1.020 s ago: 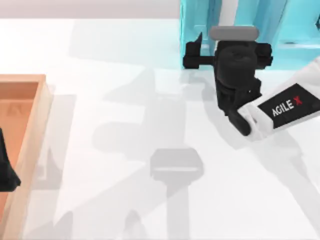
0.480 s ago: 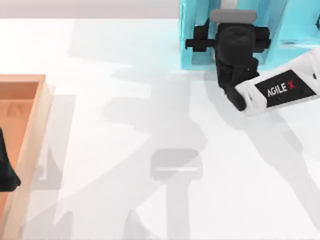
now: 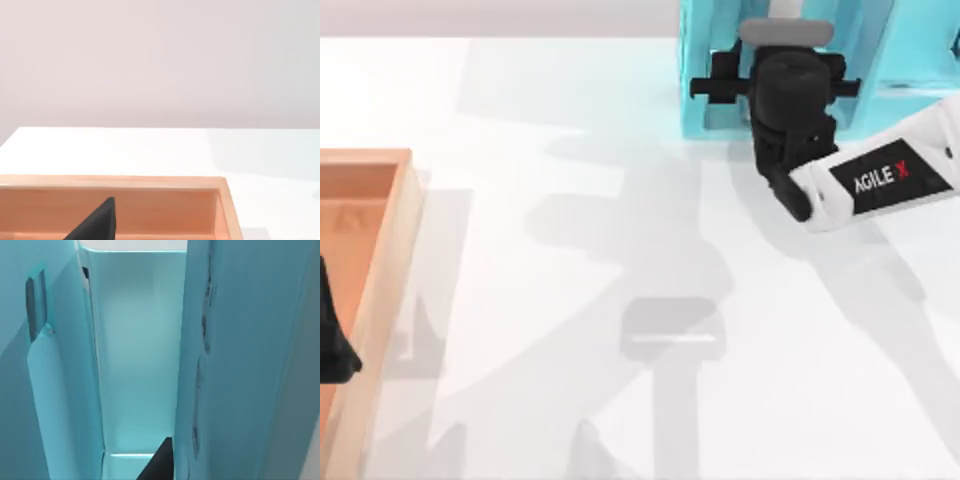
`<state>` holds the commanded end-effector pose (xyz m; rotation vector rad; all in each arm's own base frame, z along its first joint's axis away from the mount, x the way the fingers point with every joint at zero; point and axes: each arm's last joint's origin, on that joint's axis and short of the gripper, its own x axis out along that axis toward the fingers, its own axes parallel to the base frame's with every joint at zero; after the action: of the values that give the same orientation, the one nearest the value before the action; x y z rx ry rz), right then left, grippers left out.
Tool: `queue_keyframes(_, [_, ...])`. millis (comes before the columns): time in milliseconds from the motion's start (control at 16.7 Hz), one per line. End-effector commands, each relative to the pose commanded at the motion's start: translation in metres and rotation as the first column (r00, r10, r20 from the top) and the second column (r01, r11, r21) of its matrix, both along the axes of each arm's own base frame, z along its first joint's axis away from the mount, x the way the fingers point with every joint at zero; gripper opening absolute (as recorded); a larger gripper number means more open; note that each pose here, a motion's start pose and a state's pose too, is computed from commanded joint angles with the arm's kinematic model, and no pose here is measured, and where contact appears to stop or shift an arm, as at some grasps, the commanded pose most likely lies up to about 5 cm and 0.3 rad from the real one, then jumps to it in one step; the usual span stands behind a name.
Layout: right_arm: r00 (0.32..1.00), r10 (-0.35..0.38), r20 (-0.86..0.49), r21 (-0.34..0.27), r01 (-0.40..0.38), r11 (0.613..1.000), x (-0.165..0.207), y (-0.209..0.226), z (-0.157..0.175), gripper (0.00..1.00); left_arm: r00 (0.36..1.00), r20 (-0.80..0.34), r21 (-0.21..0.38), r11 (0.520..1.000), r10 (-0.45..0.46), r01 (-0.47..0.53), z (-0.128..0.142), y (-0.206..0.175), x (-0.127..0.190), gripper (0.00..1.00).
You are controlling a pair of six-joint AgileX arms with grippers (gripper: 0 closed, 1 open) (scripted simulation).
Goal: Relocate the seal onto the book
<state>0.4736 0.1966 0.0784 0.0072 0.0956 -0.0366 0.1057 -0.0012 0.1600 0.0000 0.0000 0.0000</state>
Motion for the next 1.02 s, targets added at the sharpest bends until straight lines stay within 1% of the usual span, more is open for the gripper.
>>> queue_keyframes(420, [1.000, 0.000, 0.000, 0.000, 0.000, 1.000, 0.0000, 0.0000, 0.0000, 0.02, 1.000, 0.000, 0.000, 1.000, 0.000, 0.000, 0.0000, 0.0000, 0.0000, 1.00])
queue_keyframes(480, [1.000, 0.000, 0.000, 0.000, 0.000, 1.000, 0.0000, 0.0000, 0.0000, 0.00, 1.000, 0.000, 0.000, 1.000, 0.000, 0.000, 0.0000, 0.0000, 0.0000, 1.00])
queue_keyframes(1020, [1.000, 0.001, 0.000, 0.001, -0.001, 1.000, -0.0007, 0.0005, 0.0010, 0.00, 1.000, 0.000, 0.000, 1.000, 0.000, 0.000, 0.0000, 0.0000, 0.0000, 1.00])
